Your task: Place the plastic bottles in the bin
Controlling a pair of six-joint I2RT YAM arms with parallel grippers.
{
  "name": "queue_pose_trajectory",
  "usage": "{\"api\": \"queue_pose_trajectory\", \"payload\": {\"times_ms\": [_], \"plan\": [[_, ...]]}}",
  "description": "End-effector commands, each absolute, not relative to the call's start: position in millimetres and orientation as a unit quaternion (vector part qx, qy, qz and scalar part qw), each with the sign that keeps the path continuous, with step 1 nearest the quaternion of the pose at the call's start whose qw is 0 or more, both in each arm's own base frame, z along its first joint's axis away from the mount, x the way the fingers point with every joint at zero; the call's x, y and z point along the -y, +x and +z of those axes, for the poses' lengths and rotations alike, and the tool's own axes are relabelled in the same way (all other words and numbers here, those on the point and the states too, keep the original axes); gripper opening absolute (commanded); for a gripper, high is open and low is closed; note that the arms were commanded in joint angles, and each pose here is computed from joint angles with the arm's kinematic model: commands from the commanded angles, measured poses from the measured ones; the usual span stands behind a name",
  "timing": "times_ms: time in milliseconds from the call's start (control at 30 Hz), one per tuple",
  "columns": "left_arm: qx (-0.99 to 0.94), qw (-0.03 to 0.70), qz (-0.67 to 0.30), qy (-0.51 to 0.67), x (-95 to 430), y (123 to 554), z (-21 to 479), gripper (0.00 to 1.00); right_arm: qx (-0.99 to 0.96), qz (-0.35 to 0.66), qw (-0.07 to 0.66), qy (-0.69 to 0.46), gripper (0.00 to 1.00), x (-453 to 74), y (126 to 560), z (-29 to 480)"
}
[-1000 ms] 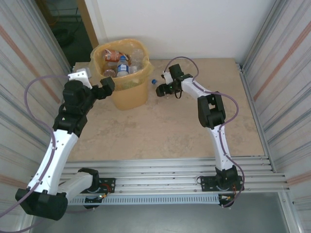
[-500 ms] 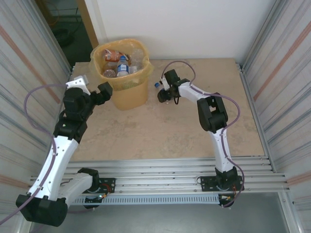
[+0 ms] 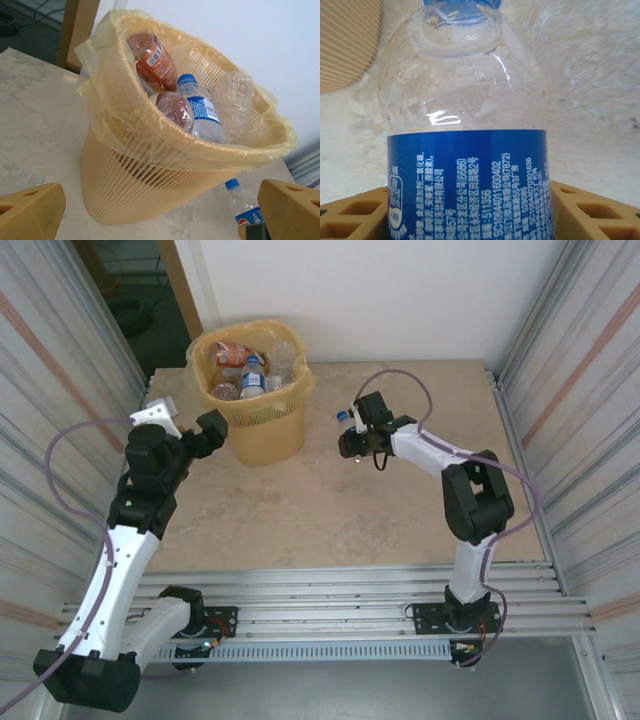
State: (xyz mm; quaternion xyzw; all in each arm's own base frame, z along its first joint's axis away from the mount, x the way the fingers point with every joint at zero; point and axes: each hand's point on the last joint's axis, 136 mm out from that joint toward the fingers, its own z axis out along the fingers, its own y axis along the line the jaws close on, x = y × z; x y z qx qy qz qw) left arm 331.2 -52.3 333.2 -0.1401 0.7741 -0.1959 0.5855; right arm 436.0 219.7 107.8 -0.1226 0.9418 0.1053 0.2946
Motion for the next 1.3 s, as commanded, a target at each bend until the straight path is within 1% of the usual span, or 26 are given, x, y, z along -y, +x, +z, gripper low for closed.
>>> {"api": "queue_pose_trajectory", "payload": {"times_ms": [0, 333, 533, 967, 1267], "plan": [[-0.766, 0.589, -0.217, -0.142, 55.1, 329.2, 335.7, 0.99, -0.926, 0.13, 0.342, -0.09, 0.43, -216.6, 430.6, 147.9], [-0.769, 0.578, -0.237, -0.137, 62.5, 330.5, 329.6, 0.99, -0.899, 0.156, 0.402, -0.069, 0.42, -199.3, 396.5, 206.8], [-0.772, 0.562, -0.266, -0.13, 74.1, 336.0, 324.5, 0.99, -0.884, 0.162, 0.433, -0.068, 0.42, -189.4, 378.2, 235.0], [-0.773, 0.546, -0.307, -0.099, 104.0, 342.6, 322.1, 0.99, -0.859, 0.177, 0.476, -0.069, 0.43, -176.7, 350.1, 275.7], [-0.774, 0.527, -0.346, -0.054, 149.2, 345.7, 321.8, 0.99, -0.845, 0.205, 0.487, -0.083, 0.43, -191.2, 340.1, 288.7]]}}
